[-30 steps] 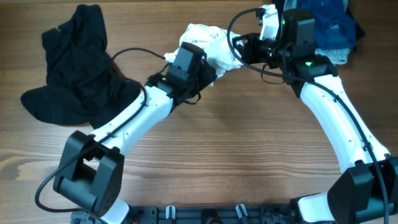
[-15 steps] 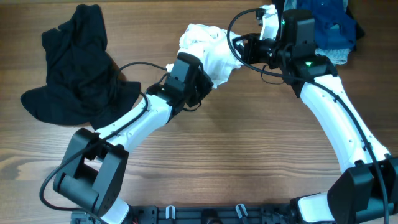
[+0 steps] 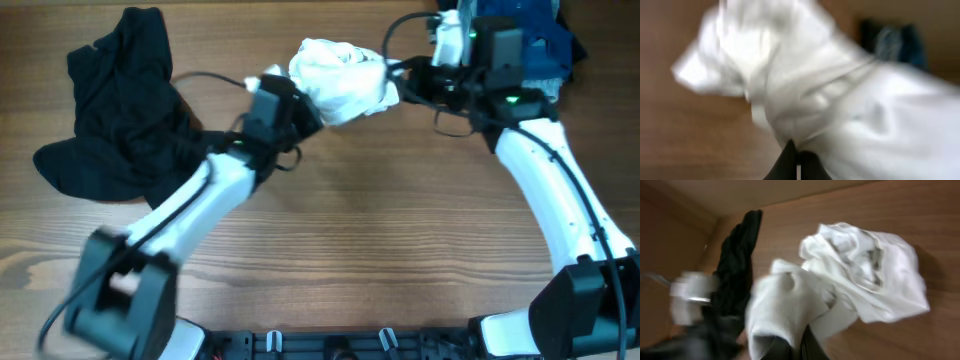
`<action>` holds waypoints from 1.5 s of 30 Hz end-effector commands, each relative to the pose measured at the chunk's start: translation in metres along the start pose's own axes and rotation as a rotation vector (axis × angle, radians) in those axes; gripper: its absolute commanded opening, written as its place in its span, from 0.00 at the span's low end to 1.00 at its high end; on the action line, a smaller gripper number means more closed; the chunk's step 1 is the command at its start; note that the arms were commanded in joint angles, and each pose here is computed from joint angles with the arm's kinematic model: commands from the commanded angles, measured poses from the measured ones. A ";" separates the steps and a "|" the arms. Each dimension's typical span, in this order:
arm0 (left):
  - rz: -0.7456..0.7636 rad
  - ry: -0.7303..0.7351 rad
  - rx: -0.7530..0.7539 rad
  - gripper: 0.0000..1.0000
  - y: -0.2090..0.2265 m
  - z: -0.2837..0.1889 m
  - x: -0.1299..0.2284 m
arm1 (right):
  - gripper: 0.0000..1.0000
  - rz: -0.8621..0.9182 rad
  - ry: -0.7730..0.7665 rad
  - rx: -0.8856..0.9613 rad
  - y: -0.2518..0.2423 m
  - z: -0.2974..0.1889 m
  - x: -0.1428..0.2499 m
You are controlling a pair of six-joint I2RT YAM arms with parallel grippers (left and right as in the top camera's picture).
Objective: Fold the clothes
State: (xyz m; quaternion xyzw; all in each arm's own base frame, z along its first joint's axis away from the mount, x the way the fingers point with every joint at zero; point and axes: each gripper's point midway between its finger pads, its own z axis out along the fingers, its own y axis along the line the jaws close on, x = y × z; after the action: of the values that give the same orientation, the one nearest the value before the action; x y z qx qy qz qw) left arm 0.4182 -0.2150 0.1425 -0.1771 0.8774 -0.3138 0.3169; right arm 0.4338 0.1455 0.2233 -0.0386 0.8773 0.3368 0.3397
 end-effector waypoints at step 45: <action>-0.096 0.219 0.044 0.80 -0.007 0.022 0.059 | 0.04 -0.039 -0.086 0.003 0.023 -0.035 -0.018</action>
State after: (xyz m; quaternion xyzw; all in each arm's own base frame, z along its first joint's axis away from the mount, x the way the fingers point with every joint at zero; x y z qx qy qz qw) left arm 0.3917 -0.2553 0.1279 -0.1231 0.8935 -0.3479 0.2560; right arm 0.4197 0.1402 0.2597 -0.0453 0.8651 0.3289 0.3760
